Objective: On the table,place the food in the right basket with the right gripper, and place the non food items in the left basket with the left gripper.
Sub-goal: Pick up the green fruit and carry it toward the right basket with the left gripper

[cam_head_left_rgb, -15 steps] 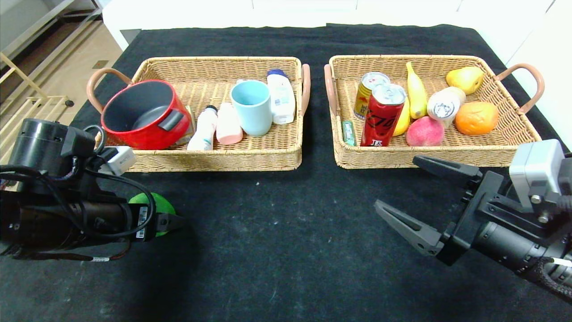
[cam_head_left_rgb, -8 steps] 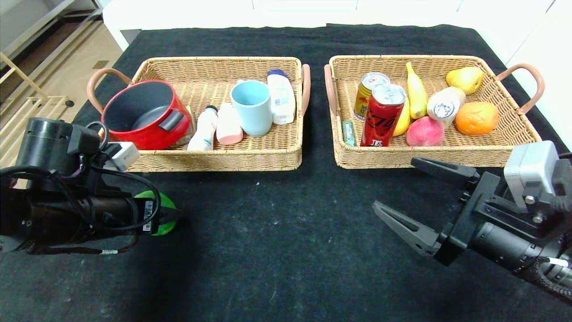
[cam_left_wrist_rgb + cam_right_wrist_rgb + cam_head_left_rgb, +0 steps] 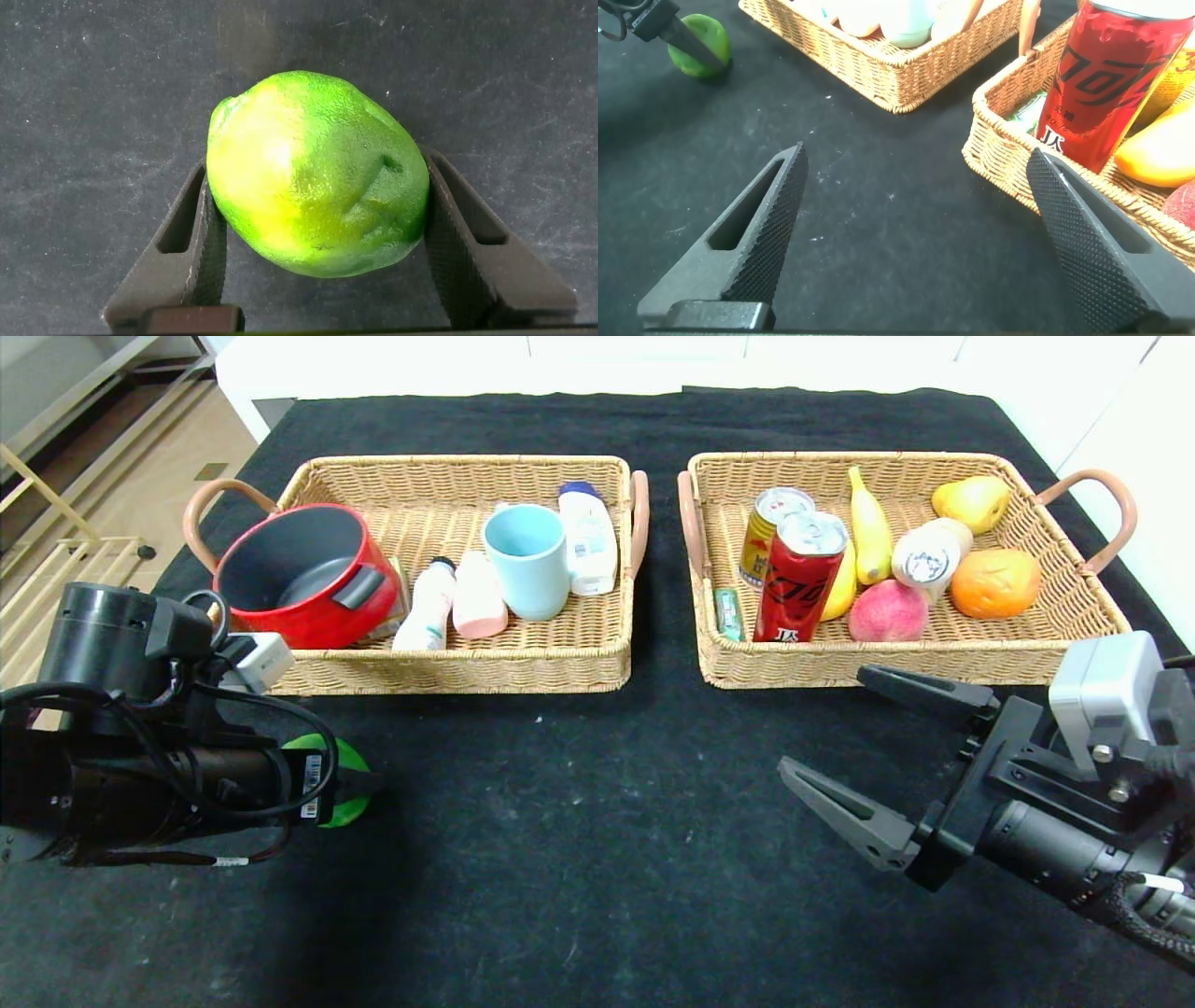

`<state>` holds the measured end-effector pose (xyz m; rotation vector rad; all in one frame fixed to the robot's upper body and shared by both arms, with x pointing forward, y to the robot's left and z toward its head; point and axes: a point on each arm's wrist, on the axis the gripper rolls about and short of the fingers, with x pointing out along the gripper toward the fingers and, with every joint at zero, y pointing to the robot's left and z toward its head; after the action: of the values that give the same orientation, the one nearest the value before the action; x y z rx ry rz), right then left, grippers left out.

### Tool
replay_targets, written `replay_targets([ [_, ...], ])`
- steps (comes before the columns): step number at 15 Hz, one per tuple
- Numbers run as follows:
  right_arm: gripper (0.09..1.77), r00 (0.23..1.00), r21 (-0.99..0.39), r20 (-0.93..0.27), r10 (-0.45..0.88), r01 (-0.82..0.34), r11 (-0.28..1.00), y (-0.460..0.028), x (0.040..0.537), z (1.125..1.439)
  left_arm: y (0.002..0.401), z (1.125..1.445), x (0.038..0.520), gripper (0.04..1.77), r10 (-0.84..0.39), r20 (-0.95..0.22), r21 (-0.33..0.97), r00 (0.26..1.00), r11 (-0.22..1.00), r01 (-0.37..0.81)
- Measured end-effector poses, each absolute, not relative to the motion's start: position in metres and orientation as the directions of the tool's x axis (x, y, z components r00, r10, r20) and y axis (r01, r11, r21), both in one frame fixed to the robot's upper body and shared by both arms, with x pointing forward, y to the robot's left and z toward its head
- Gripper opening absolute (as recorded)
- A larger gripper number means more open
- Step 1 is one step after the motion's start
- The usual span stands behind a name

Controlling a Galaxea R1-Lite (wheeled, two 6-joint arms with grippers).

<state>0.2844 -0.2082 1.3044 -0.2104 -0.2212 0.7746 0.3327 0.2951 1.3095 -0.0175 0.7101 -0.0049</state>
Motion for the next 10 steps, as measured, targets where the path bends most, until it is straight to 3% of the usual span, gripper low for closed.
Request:
replay_targets([
  [7,1.71,0.694,-0.265,0.124,0.710,-0.666,0.697,-0.209,0.284,1.306,0.297,1.320,0.319,1.22,-0.018,-0.630,-0.019,0.776,1.000,0.008],
  [10,1.71,0.692,-0.266,0.136,0.709,-0.664,0.699,-0.210,0.282,1.309,0.283,1.337,0.300,1.21,-0.094,-0.571,-0.036,0.816,0.995,0.089],
])
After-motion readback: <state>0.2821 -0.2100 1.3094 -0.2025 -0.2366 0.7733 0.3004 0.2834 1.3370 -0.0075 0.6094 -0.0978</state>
